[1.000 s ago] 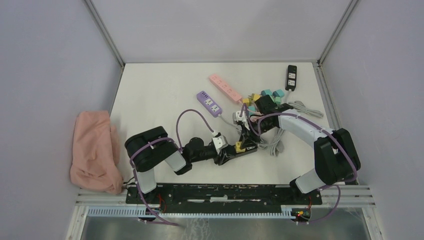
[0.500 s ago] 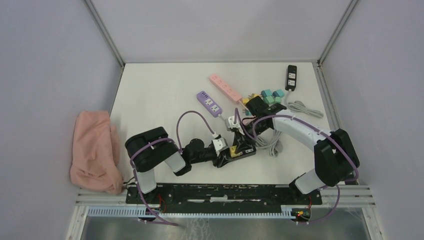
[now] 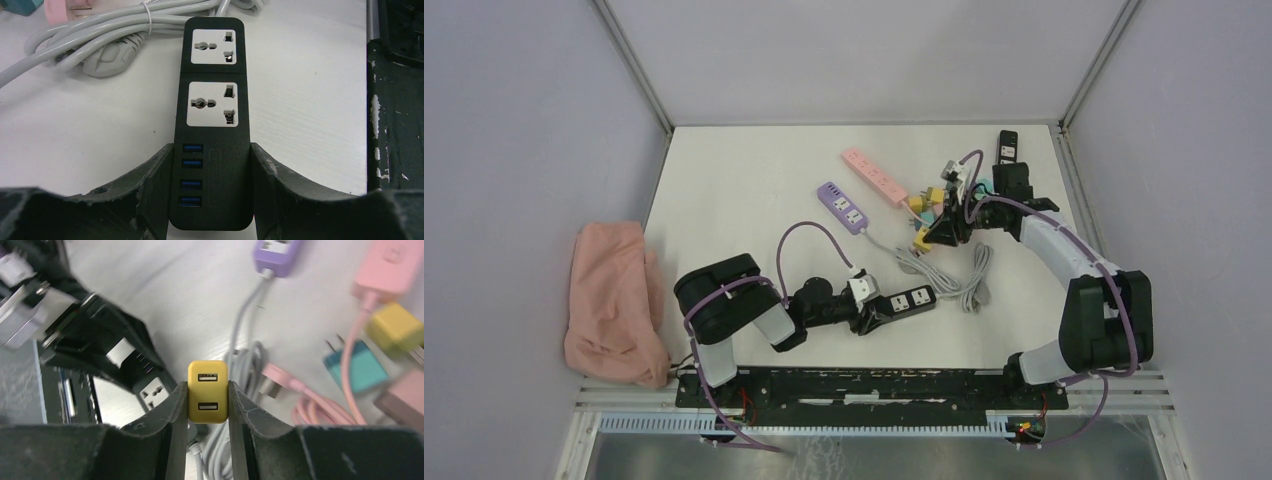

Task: Pull the plug off the socket
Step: Remove the plug from the socket, then place the plug at the center of the board.

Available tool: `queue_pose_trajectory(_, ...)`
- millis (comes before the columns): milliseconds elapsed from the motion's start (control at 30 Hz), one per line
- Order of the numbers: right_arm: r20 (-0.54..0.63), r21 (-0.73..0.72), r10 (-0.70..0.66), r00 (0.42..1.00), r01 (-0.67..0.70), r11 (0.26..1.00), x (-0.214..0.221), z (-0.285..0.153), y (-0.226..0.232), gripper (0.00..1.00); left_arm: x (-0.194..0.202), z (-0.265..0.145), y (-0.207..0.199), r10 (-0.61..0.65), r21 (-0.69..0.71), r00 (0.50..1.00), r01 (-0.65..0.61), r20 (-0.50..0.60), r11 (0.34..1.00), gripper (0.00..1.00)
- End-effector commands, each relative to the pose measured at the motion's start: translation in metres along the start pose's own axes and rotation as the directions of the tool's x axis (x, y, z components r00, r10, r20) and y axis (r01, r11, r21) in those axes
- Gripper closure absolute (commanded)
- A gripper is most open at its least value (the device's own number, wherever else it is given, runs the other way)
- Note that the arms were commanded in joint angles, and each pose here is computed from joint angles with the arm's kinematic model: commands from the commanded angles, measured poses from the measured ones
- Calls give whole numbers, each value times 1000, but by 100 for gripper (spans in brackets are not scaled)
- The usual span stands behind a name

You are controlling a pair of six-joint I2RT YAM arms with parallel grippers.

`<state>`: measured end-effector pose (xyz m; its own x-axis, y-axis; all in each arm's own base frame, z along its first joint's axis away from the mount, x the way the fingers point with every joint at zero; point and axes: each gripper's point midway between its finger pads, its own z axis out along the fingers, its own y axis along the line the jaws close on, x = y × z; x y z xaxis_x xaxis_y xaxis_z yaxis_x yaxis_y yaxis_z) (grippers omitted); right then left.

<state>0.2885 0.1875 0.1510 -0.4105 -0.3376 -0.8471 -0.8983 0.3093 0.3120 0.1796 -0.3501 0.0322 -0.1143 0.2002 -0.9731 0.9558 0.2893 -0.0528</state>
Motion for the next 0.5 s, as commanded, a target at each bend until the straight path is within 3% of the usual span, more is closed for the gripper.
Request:
queue_pose_trajectory(0, 201, 173, 186, 962, -222, 960, -36, -17, -44, 98, -18, 4, 2, -31, -13, 998, 32, 50, 999, 58)
queue_pose_trajectory(167, 291, 265, 287, 913, -365, 893, -35, -17, -70, 91, -32, 2, 2, -57, -16, 995, 58, 83, 998, 27)
queue_pose_trajectory(333, 334, 280, 429, 839, -524, 805, -29, -6, -98, 89, -51, -2, 0, -58, -14, 993, 60, 106, 998, 17)
queue_pose_trajectory(467, 296, 282, 449, 843, -526, 802, -26, 15, -101, 88, -61, -4, -1, -80, -13, 993, 81, 83, 997, 16)
